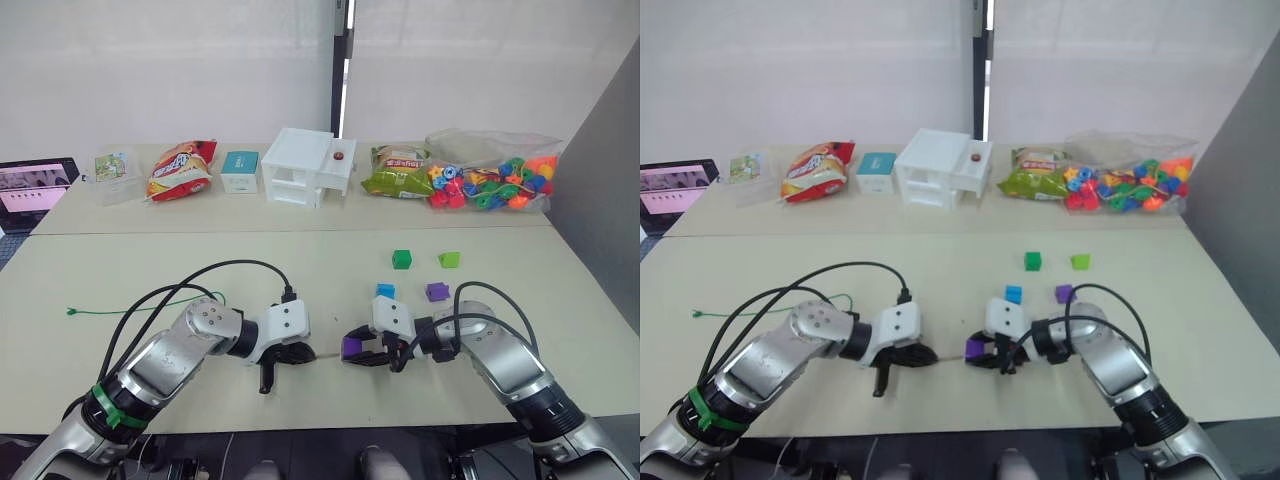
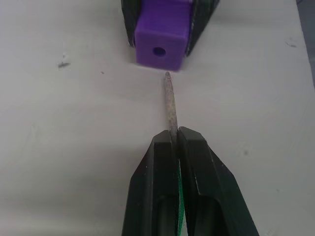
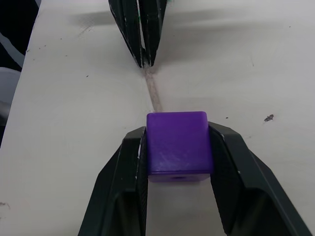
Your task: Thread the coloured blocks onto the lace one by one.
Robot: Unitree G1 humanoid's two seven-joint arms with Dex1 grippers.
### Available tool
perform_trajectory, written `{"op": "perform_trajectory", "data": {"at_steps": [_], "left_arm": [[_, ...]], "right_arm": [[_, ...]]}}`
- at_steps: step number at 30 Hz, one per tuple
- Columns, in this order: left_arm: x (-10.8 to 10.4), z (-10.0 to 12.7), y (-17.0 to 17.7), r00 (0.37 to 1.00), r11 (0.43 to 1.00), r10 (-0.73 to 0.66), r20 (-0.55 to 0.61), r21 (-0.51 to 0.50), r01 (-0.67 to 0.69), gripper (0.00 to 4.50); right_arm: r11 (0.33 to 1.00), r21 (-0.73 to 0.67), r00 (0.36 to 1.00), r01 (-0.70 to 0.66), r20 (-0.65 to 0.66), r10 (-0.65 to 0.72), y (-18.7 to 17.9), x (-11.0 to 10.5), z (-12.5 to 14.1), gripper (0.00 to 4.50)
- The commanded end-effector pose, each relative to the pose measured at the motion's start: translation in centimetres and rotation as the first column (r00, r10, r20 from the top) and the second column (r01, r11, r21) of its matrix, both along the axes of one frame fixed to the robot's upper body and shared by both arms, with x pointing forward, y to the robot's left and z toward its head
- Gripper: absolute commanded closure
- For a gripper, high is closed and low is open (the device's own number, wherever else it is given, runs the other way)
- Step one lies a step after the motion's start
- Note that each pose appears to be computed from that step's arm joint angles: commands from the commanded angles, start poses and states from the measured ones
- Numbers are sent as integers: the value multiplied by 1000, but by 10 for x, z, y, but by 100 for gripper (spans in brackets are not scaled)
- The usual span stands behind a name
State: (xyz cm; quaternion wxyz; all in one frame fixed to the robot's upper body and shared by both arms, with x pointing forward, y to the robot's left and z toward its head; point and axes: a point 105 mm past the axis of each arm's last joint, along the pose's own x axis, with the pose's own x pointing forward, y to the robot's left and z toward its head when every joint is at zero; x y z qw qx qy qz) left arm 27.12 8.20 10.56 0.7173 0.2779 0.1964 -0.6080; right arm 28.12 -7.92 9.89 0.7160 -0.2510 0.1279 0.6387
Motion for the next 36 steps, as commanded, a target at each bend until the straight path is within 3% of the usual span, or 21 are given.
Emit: {"op": "perform_trajectory", "data": {"at_steps": [1, 14, 20, 26, 31, 32, 36], "left_arm": [[4, 13, -8, 999, 999, -33, 35, -8, 34, 450], [4, 17, -17, 996, 997, -76, 38, 2, 76, 450], [6, 16, -38, 991, 993, -119, 53, -16, 120, 450], [3, 12, -60, 990, 983, -143, -5, -116, 141, 450], [6, 19, -50, 991, 976, -128, -31, -184, 120, 450], [6, 23, -47, 991, 971, -128, -42, -207, 117, 380], [14, 36, -29, 996, 968, -89, -23, -237, 81, 254]], "right_arm": [[999, -20, 999, -29, 24, 29, 5, -4, 5, 332], [999, -18, 999, -27, 33, 28, 10, -4, 8, 332], [1000, -17, 999, -26, 26, 26, 12, -6, 8, 332], [1000, 2, 1000, 2, 30, -2, 15, -4, 10, 332], [1000, 5, 999, 26, 20, -26, 14, -6, 8, 332], [1000, 4, 999, 30, 17, -30, 13, -6, 7, 332], [999, 1, 999, 45, 7, -45, 12, -8, 3, 332]]}}
